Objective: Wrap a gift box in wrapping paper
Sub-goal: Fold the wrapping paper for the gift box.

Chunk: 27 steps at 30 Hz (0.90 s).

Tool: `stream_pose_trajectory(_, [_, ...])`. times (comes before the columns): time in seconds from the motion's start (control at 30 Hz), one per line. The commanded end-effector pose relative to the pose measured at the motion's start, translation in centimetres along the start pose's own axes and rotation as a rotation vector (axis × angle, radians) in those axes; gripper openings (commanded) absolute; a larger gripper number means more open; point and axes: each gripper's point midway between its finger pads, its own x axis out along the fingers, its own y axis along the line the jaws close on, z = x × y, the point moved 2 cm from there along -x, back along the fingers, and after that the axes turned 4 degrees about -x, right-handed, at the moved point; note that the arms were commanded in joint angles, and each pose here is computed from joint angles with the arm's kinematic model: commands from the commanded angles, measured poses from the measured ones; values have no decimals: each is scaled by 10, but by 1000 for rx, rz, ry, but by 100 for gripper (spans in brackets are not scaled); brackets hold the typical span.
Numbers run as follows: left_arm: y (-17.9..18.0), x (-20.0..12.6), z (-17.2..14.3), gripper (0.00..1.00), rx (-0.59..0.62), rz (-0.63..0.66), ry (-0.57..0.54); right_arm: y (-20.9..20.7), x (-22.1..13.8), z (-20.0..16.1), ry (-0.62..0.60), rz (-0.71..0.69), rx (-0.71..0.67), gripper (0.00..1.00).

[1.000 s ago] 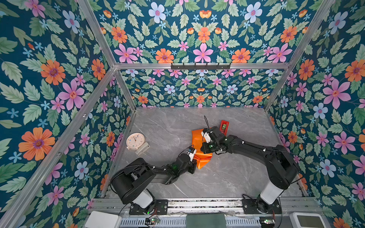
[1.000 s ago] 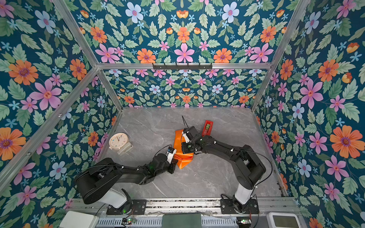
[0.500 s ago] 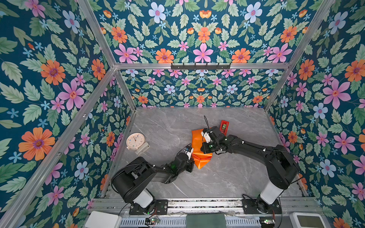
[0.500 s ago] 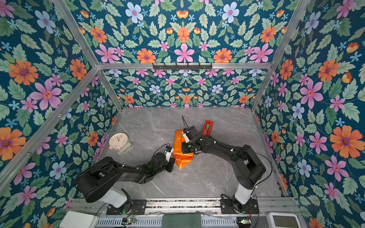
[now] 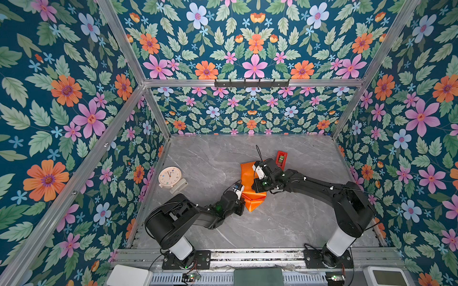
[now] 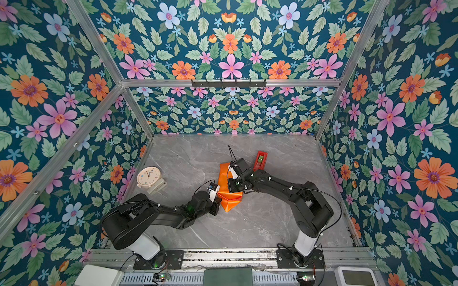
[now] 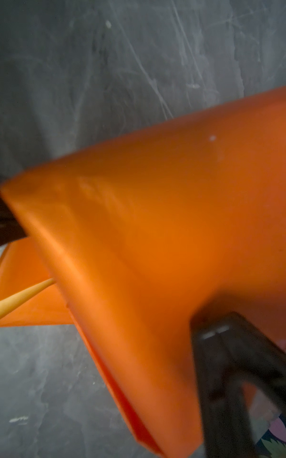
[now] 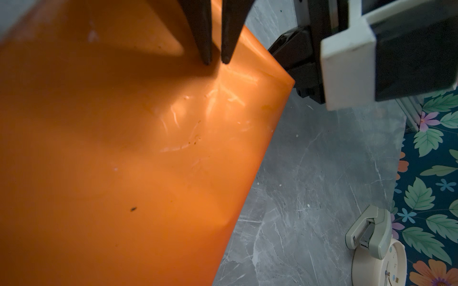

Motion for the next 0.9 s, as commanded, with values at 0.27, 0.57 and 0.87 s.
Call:
stream_pose_trajectory(0.27, [-7, -3, -7, 2, 52, -21, 34, -9, 2, -23, 91, -35, 14, 12])
stream_pose_trajectory(0.57, [-18, -7, -13, 1, 82, -50, 39, -9, 2, -22, 90, -36, 14, 12])
stream_pose_trajectory(0.87, [-28, -9, -21, 1, 116, -70, 49, -9, 1, -22, 89, -36, 14, 12])
